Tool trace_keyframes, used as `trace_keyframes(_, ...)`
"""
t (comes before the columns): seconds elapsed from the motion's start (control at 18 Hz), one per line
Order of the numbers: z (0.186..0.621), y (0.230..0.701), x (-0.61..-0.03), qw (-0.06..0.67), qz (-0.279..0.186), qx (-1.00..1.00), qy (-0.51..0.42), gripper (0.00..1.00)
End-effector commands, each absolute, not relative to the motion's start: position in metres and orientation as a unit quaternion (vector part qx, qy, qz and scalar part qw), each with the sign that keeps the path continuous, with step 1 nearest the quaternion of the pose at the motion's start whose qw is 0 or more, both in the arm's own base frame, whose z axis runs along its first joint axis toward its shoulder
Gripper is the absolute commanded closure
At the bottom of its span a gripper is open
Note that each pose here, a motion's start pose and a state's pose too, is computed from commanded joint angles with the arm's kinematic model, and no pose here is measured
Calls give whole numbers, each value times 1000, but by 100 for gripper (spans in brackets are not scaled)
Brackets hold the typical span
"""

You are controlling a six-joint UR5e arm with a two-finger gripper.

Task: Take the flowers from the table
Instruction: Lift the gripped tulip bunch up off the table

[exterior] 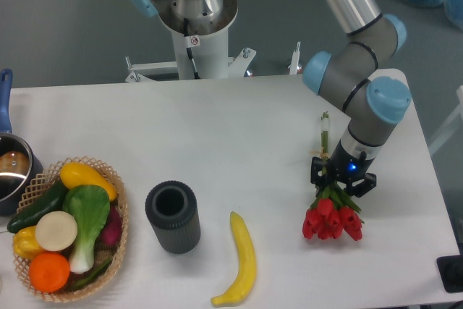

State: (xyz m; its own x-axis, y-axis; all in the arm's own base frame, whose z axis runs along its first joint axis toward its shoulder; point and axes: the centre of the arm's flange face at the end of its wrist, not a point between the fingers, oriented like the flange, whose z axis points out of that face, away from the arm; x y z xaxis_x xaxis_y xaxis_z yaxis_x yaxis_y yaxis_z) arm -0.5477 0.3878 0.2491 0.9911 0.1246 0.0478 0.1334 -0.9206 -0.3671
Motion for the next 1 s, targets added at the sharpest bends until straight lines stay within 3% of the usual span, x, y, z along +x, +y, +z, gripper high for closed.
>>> trace_keyframes(0.39,330,402,-545,307,-2,-951,-44,45)
trace_keyframes(1.0,385,375,-547,469,-46,-881,-41,45)
